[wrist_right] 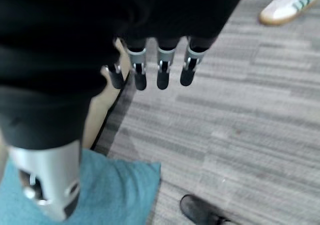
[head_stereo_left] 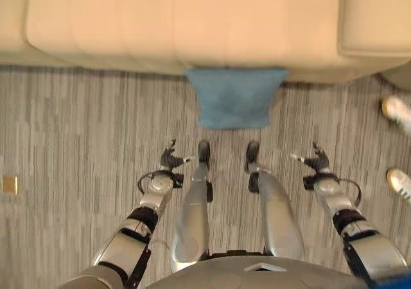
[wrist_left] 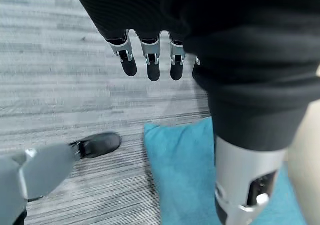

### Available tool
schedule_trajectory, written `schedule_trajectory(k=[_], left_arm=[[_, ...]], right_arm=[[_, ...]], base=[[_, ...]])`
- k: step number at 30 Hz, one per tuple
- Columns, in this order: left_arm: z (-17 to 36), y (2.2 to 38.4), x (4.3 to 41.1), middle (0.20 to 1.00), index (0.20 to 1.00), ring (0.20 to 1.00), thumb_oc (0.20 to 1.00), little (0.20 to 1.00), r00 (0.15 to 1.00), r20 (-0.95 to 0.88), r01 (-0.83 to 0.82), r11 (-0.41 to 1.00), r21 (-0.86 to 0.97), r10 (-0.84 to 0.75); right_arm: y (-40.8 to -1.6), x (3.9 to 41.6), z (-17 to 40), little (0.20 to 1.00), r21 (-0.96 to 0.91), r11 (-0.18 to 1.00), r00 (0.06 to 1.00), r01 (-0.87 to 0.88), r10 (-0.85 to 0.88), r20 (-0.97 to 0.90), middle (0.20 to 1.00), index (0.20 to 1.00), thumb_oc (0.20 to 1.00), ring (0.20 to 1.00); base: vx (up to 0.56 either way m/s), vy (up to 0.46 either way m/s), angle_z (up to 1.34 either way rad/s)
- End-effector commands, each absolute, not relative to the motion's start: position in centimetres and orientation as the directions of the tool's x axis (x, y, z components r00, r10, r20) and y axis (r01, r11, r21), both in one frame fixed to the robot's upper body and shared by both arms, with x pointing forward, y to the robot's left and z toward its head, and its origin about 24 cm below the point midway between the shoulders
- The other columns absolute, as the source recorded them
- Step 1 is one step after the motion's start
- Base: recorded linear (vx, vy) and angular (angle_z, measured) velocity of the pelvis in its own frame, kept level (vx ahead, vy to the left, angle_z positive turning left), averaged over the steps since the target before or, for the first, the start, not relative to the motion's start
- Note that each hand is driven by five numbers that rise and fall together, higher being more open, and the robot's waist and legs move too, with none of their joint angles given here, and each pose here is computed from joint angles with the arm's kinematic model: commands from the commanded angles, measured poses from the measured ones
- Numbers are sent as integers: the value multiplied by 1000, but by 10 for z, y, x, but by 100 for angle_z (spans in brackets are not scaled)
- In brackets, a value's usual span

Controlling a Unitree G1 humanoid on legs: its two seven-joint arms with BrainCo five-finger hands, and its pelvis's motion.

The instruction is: Pick up all the scattered cushions and arrange them neatly on the sofa.

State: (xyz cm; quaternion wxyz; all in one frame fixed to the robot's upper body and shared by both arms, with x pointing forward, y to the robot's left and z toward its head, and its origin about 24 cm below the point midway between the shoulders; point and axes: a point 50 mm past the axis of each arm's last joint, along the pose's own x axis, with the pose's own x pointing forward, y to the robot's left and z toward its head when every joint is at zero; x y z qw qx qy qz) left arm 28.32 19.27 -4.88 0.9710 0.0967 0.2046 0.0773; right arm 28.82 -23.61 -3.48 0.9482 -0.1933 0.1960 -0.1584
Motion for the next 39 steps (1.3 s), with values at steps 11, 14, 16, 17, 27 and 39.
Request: schedule_trajectory(k=[11,14,16,17,27,39], left_arm=[[40,176,345,1000,1000,1000,1000,1000,966,-27,-251,960,125,256],[52,171,351,1000,1000,1000,1000,1000,968,13,-251,962,112,251],[68,168,360,1000,1000,1000,1000,1000,966,59,-257,962,97,252],[79,165,365,1000,1000,1000,1000,1000,963,87,-261,962,81,254],[100,152,374,1000,1000,1000,1000,1000,964,141,-236,970,62,226],[93,150,371,1000,1000,1000,1000,1000,970,124,-219,973,76,208]], right_arm=[[-207,343,55,1000,-295,850,899,436,-424,108,1000,1000,1000,1000],[-203,348,64,1000,-283,847,893,451,-427,144,1000,1000,1000,1000],[-201,355,77,1000,-262,844,883,468,-434,178,1000,1000,1000,1000],[-199,359,84,1000,-248,841,875,481,-442,199,1000,1000,1000,1000],[-192,366,99,1000,-265,851,886,453,-397,239,1000,1000,1000,1000],[-193,361,83,1000,-288,859,905,423,-383,187,1000,1000,1000,1000]], base=[[-18,30,3],[-4,7,-3],[0,0,0],[0,0,0],[-8,-12,0],[0,0,0]])
